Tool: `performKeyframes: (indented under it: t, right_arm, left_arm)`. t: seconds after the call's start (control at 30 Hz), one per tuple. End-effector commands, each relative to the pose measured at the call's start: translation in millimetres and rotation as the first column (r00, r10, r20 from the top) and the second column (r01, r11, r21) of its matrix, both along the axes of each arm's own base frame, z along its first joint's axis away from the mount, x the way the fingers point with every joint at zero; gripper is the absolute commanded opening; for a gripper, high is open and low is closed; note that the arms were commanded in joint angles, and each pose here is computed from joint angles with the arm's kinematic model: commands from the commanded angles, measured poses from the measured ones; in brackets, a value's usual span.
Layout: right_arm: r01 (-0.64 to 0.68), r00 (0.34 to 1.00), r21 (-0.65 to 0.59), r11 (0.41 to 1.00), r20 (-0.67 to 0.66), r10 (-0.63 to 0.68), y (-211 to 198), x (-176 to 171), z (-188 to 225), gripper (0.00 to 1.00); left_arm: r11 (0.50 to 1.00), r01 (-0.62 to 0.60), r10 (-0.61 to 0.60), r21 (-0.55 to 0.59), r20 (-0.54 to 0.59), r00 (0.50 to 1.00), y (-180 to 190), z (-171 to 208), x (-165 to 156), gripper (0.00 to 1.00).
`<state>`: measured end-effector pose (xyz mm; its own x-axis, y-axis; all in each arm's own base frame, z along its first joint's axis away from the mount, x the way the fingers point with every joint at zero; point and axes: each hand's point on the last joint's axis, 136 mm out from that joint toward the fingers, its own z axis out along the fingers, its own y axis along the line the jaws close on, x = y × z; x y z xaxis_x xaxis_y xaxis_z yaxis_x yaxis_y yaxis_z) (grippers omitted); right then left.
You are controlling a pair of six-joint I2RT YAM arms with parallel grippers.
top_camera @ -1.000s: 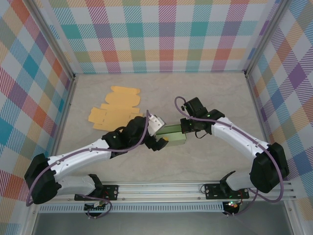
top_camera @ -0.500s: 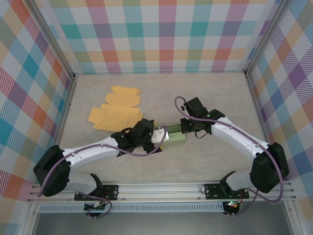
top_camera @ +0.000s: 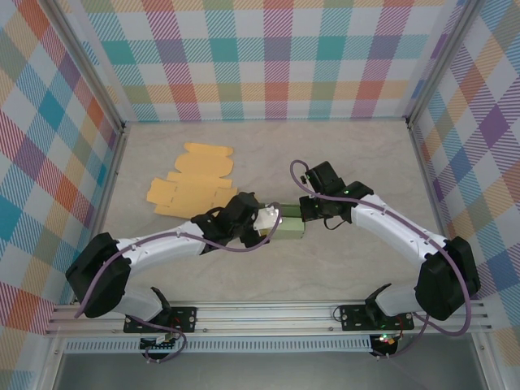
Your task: Fold the paper box
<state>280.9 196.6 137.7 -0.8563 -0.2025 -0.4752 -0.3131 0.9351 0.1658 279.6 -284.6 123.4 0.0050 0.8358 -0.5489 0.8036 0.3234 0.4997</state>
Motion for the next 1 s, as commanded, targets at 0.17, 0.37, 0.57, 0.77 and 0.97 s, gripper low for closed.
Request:
performKeyframes:
  t: [0.17, 0.37, 0.57, 0.77, 0.97]
  right_arm:
    - [-0.032, 0.999, 0.058, 0.998, -0.008, 0.033, 14, -1, 13, 0.00]
    - [-0.020, 0.999, 0.071, 0.997, -0.027, 0.022, 15, -4, 15, 0.00]
    - [-0.015, 0.998, 0.088, 0.996, -0.055, 0.020, 18, -6, 19, 0.00]
    - [-0.011, 0.997, 0.077, 0.997, -0.074, 0.017, 17, -7, 17, 0.00]
    - [-0.004, 0.996, 0.071, 0.997, -0.084, 0.010, 17, -7, 13, 0.01]
  left_arm:
    - [0.999, -0.027, 0.023, -0.040, -0.082, 0.996, -16, 0, 11, 1.00]
    - [0.997, -0.065, 0.060, -0.043, -0.116, 0.991, -19, -3, 15, 1.00]
    - [0.993, -0.116, 0.109, -0.034, -0.153, 0.982, -17, -7, 17, 0.93]
    - [0.987, -0.156, 0.147, -0.029, -0.203, 0.968, -15, -13, 19, 0.69]
    - [0.986, -0.164, 0.150, -0.036, -0.244, 0.958, -18, -13, 20, 0.57]
